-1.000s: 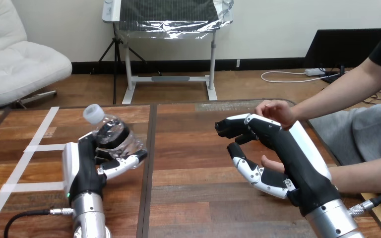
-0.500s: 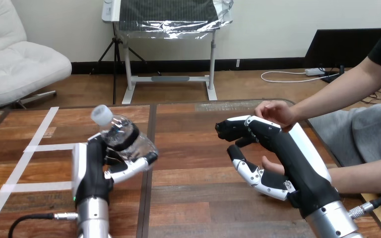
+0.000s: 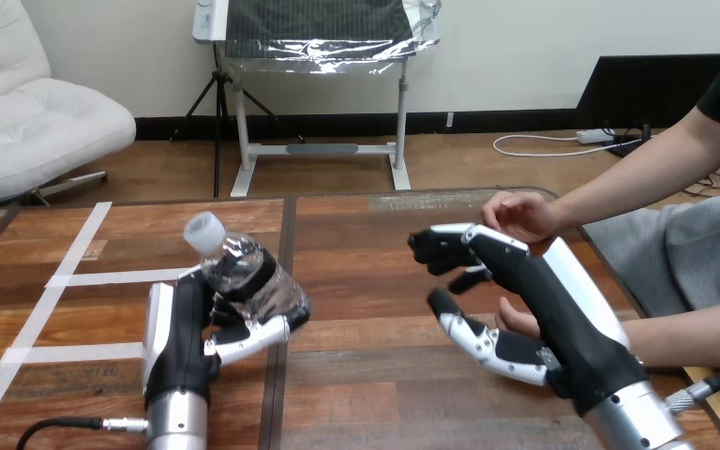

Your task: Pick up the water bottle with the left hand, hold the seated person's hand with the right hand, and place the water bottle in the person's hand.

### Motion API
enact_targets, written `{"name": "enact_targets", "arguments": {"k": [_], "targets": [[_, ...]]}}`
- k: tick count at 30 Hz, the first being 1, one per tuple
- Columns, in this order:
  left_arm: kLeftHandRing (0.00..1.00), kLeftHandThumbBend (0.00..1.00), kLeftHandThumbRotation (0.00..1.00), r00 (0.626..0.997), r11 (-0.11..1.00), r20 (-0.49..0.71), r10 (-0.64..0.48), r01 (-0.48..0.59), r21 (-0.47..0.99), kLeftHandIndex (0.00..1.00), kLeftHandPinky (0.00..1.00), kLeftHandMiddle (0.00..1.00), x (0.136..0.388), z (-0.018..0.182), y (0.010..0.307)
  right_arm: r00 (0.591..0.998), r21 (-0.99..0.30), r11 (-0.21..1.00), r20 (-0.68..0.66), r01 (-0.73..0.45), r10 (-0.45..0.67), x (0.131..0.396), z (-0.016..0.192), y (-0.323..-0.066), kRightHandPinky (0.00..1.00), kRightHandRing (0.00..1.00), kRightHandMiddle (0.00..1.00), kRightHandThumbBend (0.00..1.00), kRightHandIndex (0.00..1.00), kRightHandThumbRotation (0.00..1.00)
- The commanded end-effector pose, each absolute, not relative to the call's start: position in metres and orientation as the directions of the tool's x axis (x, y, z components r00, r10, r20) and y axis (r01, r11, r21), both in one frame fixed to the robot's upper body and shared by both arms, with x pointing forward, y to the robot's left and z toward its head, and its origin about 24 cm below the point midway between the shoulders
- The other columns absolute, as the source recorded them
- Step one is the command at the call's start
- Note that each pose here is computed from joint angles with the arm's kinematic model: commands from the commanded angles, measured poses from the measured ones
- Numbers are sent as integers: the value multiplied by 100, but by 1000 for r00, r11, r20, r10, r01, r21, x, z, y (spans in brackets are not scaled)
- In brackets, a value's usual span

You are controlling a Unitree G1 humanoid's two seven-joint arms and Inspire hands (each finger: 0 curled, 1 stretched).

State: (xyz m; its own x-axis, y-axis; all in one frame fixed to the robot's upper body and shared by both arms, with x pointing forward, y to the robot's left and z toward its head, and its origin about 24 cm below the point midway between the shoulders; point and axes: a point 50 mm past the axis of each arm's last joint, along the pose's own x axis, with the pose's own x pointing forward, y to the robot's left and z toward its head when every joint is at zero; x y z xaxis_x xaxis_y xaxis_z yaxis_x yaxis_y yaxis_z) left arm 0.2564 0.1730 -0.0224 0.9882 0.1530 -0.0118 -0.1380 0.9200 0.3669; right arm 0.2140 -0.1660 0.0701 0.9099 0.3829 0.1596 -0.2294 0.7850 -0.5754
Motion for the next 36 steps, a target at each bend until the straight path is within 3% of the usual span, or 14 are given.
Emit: {"name": "enact_targets", "arguments": {"k": [1,19,29,36], "targets": [[40,60,0,960,931,274,64,-156,329,51,39,43,279,50,155,902,-730,675,217,-104,373,228,117,-194,69,78,79,47,78,0],[38,61,0,968,928,250,37,-126,351,51,36,42,271,51,154,955,-871,485,75,-77,286,231,133,-237,76,85,86,71,84,0],[38,61,0,970,925,242,37,-124,358,50,35,42,267,50,153,970,-881,455,-13,-125,242,233,135,-251,85,90,90,72,87,0],[38,60,0,969,926,244,33,-121,357,51,34,42,264,50,153,973,-922,356,-79,-154,218,234,138,-256,87,91,91,72,88,0]]}}
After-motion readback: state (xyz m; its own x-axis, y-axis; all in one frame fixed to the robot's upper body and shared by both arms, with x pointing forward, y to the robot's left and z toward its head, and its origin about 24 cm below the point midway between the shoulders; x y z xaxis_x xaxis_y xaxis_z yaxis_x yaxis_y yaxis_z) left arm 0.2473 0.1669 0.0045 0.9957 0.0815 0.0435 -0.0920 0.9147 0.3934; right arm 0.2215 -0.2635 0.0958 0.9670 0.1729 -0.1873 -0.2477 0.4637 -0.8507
